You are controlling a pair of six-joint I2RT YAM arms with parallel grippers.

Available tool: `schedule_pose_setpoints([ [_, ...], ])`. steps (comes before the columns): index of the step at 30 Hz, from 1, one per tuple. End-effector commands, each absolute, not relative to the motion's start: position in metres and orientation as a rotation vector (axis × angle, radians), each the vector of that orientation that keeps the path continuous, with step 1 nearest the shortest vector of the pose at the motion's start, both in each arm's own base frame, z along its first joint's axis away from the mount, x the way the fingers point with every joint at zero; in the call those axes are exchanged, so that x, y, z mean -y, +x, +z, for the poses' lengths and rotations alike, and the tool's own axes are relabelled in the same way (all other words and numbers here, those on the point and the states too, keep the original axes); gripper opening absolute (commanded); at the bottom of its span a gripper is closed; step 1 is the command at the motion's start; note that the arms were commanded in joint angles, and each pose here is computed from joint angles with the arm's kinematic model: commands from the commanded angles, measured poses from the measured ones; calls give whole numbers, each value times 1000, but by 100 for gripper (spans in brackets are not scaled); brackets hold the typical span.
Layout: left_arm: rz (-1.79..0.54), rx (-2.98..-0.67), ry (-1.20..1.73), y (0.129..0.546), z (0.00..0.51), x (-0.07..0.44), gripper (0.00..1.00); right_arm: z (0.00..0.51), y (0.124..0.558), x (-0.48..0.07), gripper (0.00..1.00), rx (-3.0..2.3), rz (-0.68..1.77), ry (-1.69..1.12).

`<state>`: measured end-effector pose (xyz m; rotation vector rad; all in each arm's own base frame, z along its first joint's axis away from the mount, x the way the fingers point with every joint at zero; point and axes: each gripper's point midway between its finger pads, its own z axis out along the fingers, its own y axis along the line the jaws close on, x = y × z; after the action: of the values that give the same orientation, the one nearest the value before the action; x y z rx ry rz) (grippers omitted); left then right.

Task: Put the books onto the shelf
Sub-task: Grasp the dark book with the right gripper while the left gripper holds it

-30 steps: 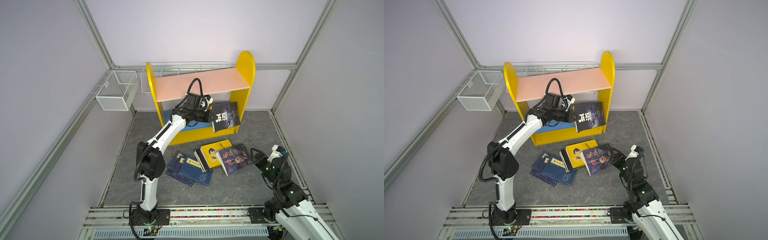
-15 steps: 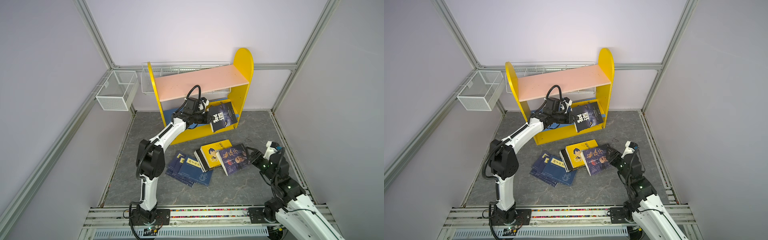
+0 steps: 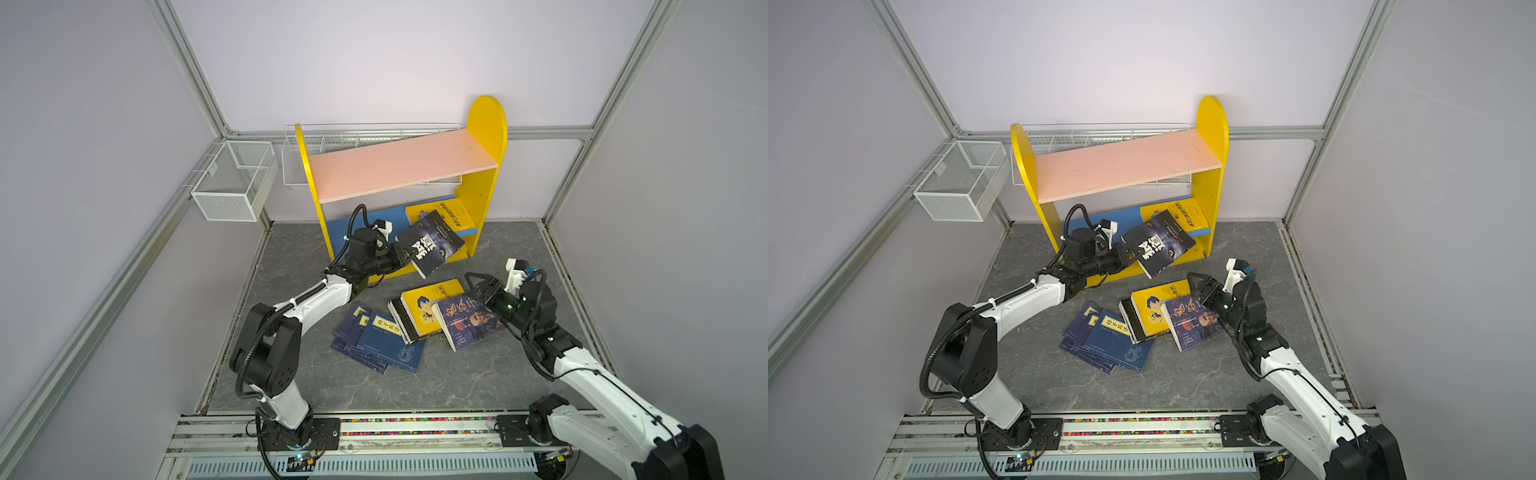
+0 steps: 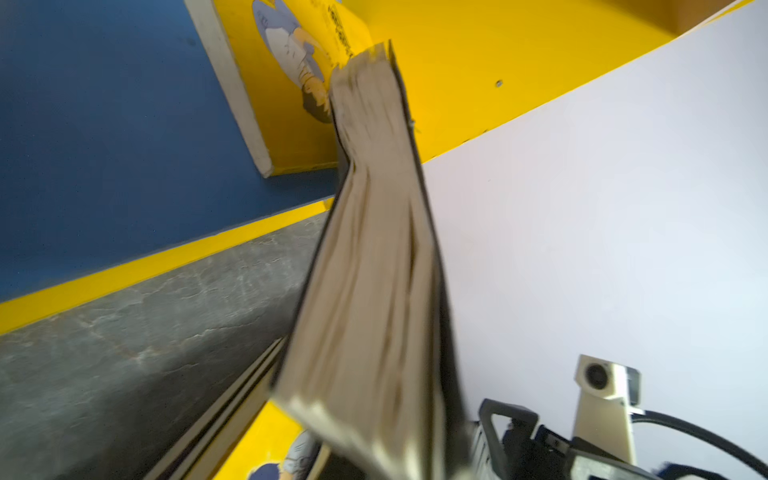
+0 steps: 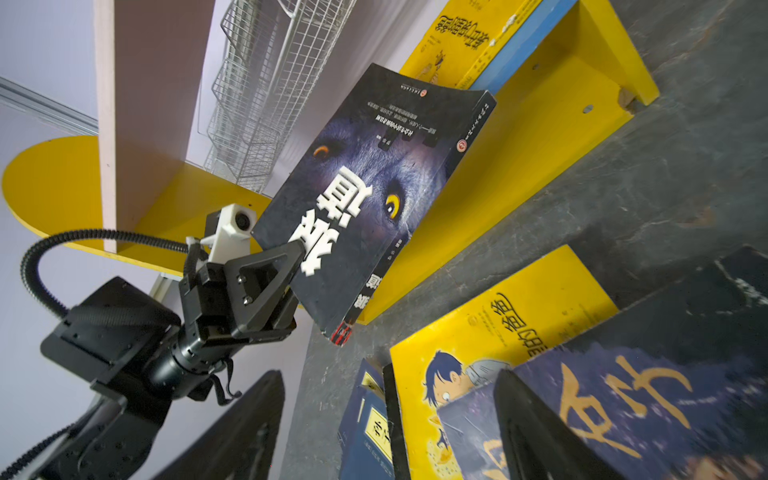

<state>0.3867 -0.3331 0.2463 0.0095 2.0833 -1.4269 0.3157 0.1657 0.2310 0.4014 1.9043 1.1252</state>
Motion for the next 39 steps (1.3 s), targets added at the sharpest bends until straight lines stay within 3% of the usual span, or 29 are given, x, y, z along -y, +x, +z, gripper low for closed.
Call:
schedule_pose_setpoints([
  [1, -1622, -1788, 43, 367, 331, 341, 0, 262, 326, -177, 81, -1793, 1244, 387],
  [12, -1715, -1781, 61, 323, 321, 354, 0, 272, 342, -187, 75, -1730, 1320, 381],
  [14, -1722, -1790, 70, 317, 318, 358, 0, 273, 343, -188, 67, -1716, 1338, 381],
  [20, -1807, -1764, 74, 308, 320, 364, 0, 279, 344, -192, 30, -1673, 1388, 364],
  [27, -1787, -1802, 112, 308, 315, 369, 0, 287, 339, -191, 8, -1650, 1386, 332],
  [30, -1723, -1842, 124, 309, 308, 367, 0, 290, 337, -191, 6, -1652, 1371, 315],
  [31, -1682, -1867, 127, 310, 304, 365, 10, 290, 337, -190, 6, -1653, 1364, 315],
  [34, -1462, -1971, 117, 316, 289, 349, 74, 289, 335, -185, 6, -1658, 1335, 318],
  [36, -1240, -2029, 99, 322, 280, 326, 85, 291, 332, -181, 6, -1656, 1317, 312],
  [39, -898, -2065, -3, 329, 274, 275, 89, 291, 329, -175, 6, -1671, 1275, 304],
])
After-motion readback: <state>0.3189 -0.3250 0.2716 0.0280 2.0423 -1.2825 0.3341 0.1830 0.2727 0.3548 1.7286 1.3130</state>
